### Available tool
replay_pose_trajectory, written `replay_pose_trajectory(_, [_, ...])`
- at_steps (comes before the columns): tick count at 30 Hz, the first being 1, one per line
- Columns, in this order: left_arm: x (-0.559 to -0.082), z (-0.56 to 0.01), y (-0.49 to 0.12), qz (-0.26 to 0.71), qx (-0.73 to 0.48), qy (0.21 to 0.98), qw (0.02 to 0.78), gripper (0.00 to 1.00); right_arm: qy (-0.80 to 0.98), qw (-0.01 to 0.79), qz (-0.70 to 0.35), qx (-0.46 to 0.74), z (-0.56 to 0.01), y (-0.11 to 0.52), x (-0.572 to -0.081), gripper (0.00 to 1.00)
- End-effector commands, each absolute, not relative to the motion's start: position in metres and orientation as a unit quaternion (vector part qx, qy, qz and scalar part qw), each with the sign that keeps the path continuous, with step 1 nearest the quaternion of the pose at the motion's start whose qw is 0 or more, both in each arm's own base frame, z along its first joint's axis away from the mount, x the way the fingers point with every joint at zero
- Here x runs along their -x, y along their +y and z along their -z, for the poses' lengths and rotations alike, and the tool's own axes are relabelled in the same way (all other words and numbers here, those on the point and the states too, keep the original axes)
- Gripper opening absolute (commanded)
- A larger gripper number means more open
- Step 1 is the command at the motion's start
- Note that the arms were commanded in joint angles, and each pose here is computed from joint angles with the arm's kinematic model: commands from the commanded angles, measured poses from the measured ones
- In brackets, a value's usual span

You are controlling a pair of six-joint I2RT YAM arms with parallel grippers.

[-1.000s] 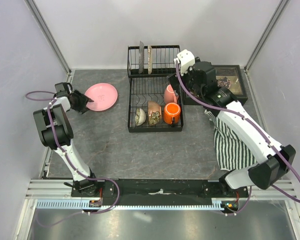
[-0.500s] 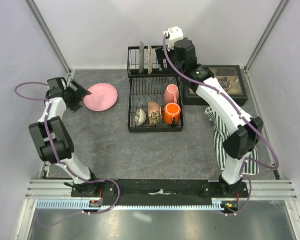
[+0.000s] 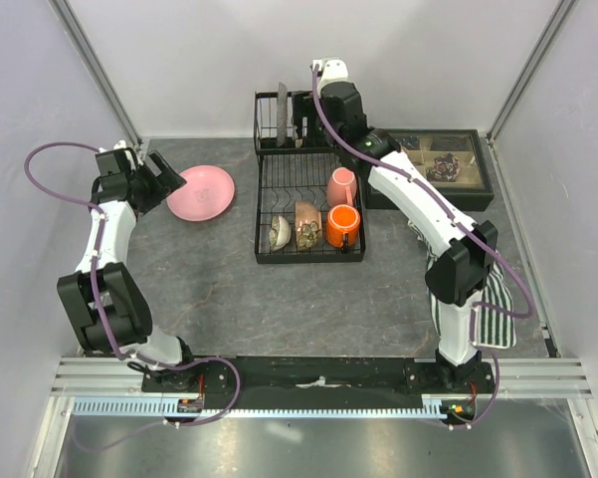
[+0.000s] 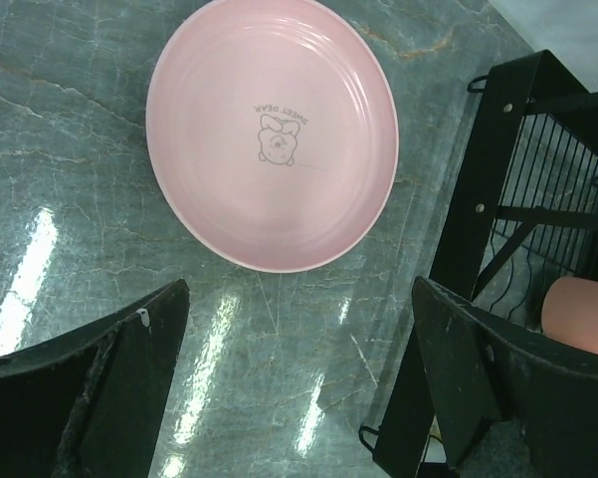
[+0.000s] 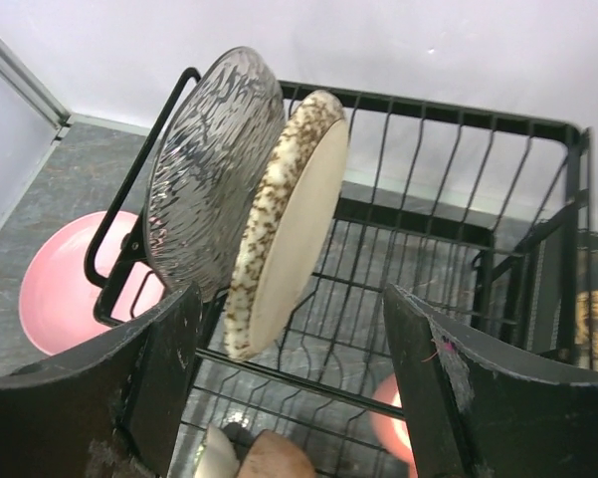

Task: Unload the mixed dishes from the dish rack
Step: Pick up the plate from the dish rack.

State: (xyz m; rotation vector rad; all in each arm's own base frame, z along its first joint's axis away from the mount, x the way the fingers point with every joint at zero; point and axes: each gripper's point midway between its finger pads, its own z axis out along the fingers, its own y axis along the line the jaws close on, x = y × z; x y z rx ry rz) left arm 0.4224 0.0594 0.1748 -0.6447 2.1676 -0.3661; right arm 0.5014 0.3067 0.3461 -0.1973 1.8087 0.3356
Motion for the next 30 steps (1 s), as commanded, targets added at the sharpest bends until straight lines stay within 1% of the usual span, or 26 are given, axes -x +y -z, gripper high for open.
replay_pose_trajectory(1, [-0.418, -0.199, 0.063, 0.111, 0.22, 0.859, 0.449, 0.99, 0.769, 0.613, -0.171, 0.063, -0.363, 0.32, -0.501, 0.8])
replay_pose_trajectory(14, [-0.413, -0.208, 0.065, 0.09, 0.208, 0.852, 0.473, 0.99, 0.779, 0.61, -0.129, 0.066, -0.328, 0.333, -0.518, 0.72])
replay_pose_trajectory(23, [-0.409, -0.22, 0.064, 0.075, 0.191, 0.843, 0.497, 0.99, 0.78, 0.612, -0.106, 0.068, -0.314, 0.337, -0.529, 0.6])
replay_pose_trajectory(26, [-0.407, -0.222, 0.064, 0.07, 0.188, 0.841, 0.503, 0.99, 0.781, 0.612, -0.107, 0.066, -0.312, 0.338, -0.53, 0.54])
replay_pose_trajectory(27, [-0.406, -0.222, 0.063, 0.069, 0.186, 0.841, 0.504, 0.99, 0.781, 0.612, -0.106, 0.066, -0.312, 0.339, -0.53, 0.48])
replay_pose_trajectory(29, [-0.406, -0.223, 0.064, 0.067, 0.185, 0.839, 0.507, 0.99, 0.781, 0.612, -0.105, 0.067, -0.312, 0.339, -0.529, 0.42])
replay_pose_trajectory(30, [-0.405, -0.222, 0.063, 0.068, 0.185, 0.84, 0.505, 0.99, 0.78, 0.613, -0.105, 0.066, -0.314, 0.339, -0.528, 0.35])
